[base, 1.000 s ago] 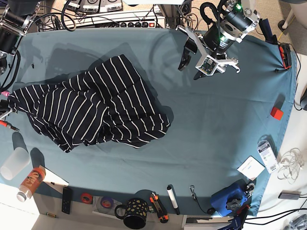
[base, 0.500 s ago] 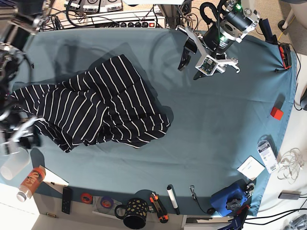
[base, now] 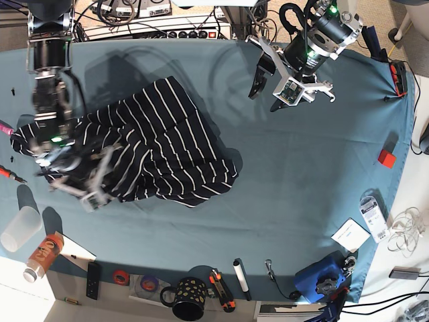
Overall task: Layout the t-shirt on the table in an organized manner, then fold the t-shirt properly
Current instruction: 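Regrasp the shirt edge with the right gripper and pull it outward, then lower the left gripper and grasp the shirt's opposite side, then drag the grasped shirt side away from the right gripper with the left gripper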
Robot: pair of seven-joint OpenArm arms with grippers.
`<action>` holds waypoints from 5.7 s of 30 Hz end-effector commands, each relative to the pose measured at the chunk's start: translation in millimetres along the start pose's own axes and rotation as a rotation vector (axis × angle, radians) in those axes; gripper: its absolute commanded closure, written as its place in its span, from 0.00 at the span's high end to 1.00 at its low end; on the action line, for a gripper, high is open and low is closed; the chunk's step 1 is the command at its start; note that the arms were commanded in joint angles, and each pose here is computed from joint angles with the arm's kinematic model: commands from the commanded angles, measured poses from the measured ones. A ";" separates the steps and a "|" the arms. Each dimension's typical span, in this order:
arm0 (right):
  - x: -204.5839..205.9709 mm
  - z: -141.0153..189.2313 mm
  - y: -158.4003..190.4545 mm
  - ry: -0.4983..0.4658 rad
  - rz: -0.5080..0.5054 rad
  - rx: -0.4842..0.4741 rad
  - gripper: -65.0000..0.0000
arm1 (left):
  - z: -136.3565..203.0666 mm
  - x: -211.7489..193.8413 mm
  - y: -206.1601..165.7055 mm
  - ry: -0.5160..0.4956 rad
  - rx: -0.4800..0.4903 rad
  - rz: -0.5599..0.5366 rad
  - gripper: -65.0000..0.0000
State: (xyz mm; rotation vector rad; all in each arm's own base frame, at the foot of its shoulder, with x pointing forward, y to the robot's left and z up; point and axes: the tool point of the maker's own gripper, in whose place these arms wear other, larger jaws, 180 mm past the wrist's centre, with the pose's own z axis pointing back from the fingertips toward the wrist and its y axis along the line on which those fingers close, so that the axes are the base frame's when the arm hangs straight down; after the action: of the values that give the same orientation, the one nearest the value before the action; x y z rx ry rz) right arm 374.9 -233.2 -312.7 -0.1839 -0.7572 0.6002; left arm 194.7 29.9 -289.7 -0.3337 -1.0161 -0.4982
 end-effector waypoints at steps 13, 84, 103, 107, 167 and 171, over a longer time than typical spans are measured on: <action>-6.7 7.8 -29.3 0.095 0.020 -0.158 0.00 | 2.8 12.2 -0.6 -0.051 0.001 0.001 0.45; -165.3 199.7 -106.1 0.259 -0.376 -0.494 0.00 | -97.3 25.2 -17.1 -0.038 -0.080 -0.065 0.41; -166.1 199.4 -105.0 0.261 -0.378 -0.491 0.00 | -181.7 24.4 37.5 0.078 -0.160 0.400 0.41; -165.7 199.3 -105.2 0.260 -0.377 -0.491 0.00 | -188.3 14.8 39.4 0.111 -0.209 0.517 0.41; -82.7 106.4 31.1 -0.026 -0.298 0.041 0.00 | -192.2 194.0 169.1 0.016 -0.199 0.214 0.59; -85.3 109.0 25.2 -0.025 -0.306 0.022 0.00 | -171.7 209.0 160.3 -0.025 -0.306 0.230 0.50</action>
State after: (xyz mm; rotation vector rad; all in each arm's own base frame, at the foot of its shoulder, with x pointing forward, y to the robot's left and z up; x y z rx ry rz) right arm 234.6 -264.9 -304.4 -0.0253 -0.7461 0.3099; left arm 483.5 30.9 -230.9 -0.7110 -0.8230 -0.4287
